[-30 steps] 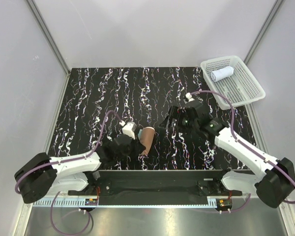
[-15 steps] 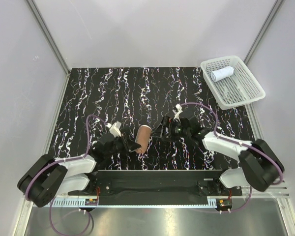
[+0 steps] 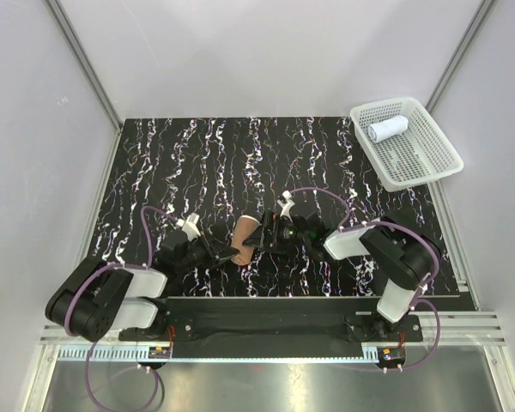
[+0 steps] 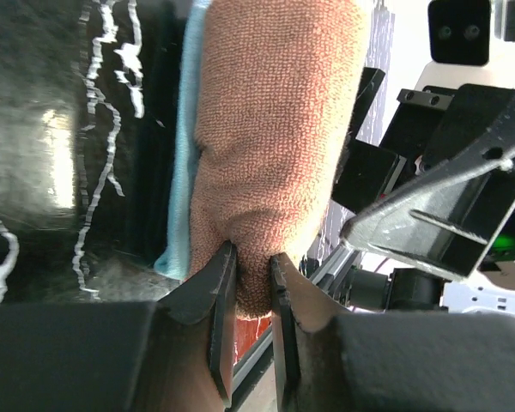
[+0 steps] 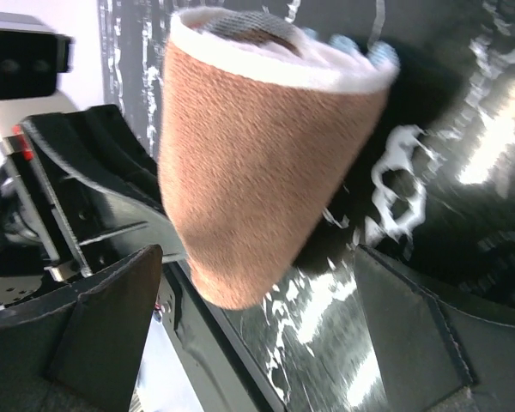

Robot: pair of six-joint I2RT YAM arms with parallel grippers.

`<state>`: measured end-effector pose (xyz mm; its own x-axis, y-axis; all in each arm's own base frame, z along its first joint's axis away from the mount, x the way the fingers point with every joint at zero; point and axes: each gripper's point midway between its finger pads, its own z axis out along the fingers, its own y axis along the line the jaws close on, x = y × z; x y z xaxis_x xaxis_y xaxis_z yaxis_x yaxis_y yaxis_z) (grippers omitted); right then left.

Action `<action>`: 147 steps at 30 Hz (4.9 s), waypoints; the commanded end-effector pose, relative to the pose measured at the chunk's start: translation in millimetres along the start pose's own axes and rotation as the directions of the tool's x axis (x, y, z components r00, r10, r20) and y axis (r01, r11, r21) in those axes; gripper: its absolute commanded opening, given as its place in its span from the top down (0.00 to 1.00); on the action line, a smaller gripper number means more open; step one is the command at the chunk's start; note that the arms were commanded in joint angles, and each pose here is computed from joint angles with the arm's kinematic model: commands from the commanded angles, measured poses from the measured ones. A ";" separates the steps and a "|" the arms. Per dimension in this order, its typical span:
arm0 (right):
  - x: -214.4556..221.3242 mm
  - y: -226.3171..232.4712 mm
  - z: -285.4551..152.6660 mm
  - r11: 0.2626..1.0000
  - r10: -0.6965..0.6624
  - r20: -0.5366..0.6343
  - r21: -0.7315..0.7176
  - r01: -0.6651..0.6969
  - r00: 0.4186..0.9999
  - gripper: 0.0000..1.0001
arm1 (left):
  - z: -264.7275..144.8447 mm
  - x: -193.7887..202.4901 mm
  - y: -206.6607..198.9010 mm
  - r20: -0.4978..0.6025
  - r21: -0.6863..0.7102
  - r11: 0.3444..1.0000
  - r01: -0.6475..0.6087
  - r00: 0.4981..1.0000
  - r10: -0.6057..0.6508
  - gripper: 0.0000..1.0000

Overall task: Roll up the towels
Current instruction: Roll the towel, then place the rolled towel into the container

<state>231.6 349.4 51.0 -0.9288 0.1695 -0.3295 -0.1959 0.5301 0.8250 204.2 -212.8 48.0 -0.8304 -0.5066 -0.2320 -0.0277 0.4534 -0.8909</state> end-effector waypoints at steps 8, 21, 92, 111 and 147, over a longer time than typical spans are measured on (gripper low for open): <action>-1.3 14.3 27.6 0.997 -0.020 0.027 -0.077 0.022 0.999 0.02 | -2.2 9.8 24.6 -0.061 -0.025 0.995 0.099 0.993 -0.100 0.87; -6.2 0.5 49.4 0.999 0.005 0.054 -0.051 -0.003 0.999 0.52 | -1.3 12.7 34.8 -0.079 -0.059 0.996 0.068 0.994 -0.072 0.87; -436.9 -337.9 -294.5 0.811 0.204 0.832 0.151 -0.565 0.516 0.82 | -128.2 -91.6 -101.3 0.159 -0.359 0.784 -0.507 0.794 0.586 0.12; -418.9 -363.4 -293.7 0.674 0.274 0.801 0.235 -0.701 0.532 0.36 | -128.9 -93.2 -101.3 0.164 -0.364 0.785 -0.502 0.794 0.585 0.12; -388.9 -265.3 -341.1 0.693 0.188 0.807 0.295 -0.658 0.560 0.00 | -135.5 -94.2 -109.1 0.203 -0.341 0.788 -0.513 0.778 0.595 0.11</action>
<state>537.7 -130.7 74.3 -0.3468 0.8846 -0.3119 0.6070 0.4651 0.6444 203.8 -114.5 208.1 -0.5962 -0.2700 -0.7561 0.1823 0.8717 -0.4550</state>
